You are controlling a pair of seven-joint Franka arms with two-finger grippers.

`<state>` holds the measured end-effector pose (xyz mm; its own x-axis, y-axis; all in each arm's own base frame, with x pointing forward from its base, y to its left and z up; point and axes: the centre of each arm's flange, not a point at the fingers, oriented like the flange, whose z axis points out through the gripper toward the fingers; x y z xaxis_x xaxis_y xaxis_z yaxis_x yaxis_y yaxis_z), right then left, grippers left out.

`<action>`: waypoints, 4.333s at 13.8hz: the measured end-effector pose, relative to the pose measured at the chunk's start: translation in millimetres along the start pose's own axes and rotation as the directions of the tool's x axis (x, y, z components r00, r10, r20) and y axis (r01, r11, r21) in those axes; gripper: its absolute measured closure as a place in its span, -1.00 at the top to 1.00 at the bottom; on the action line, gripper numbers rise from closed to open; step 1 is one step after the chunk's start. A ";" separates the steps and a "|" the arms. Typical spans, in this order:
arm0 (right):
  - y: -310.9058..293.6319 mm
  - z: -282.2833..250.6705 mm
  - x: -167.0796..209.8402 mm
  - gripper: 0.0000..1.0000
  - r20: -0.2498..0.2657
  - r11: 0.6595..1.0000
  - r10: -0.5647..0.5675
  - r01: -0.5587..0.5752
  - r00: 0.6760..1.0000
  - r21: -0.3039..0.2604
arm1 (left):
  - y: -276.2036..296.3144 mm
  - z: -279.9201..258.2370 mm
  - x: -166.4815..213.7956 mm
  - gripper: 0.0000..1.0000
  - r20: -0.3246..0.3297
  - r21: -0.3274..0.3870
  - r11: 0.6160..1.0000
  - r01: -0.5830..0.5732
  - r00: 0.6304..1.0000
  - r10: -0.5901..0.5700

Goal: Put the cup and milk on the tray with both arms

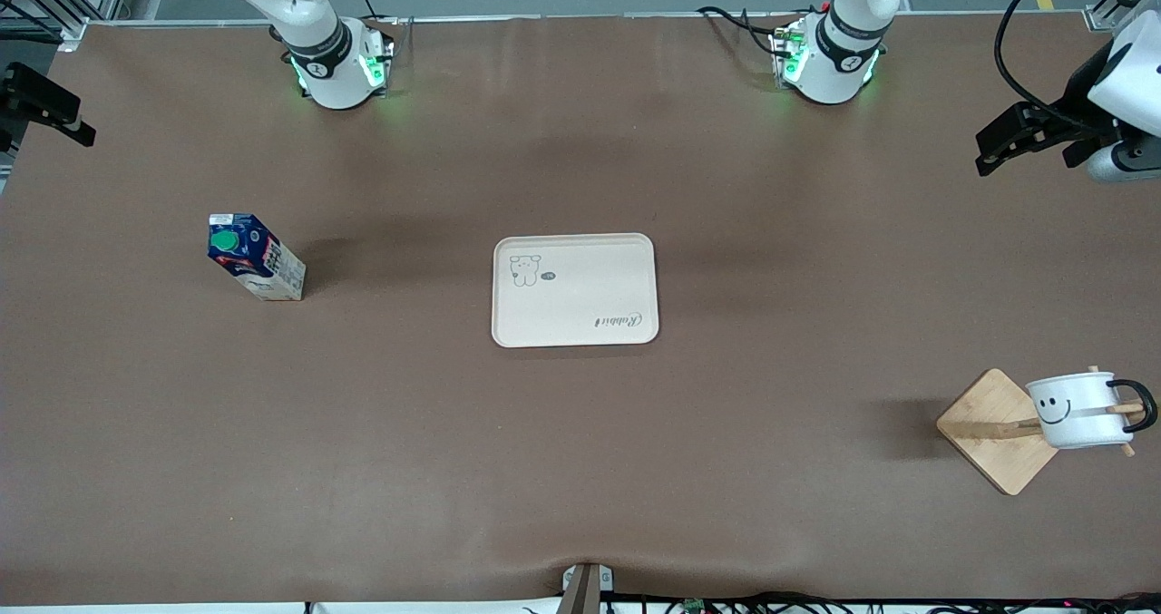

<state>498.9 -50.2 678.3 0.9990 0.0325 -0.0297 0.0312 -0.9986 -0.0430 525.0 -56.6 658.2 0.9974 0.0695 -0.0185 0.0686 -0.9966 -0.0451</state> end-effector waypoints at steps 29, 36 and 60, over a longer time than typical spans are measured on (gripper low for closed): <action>-3.8 1.2 2.0 1.00 -0.001 1.000 -0.007 0.007 1.000 0.005 | -92.0 184.6 113.8 1.00 -0.413 -0.236 0.863 0.446 0.758 -0.505; -3.5 1.3 2.3 1.00 -0.002 1.000 -0.006 0.006 1.000 0.005 | -98.2 252.3 125.5 1.00 -0.476 -0.309 0.839 0.447 0.691 -0.543; -3.7 10.7 12.5 1.00 -0.001 1.000 -0.007 0.007 1.000 0.015 | -99.5 274.9 146.0 -0.73 -0.547 -0.302 0.878 0.371 0.687 -0.478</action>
<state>510.9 -45.7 667.3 0.9988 0.0392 -0.0288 0.0375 -0.9976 -0.0582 657.9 64.7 385.4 0.6641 0.5004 0.5555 0.4369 -0.8627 0.2547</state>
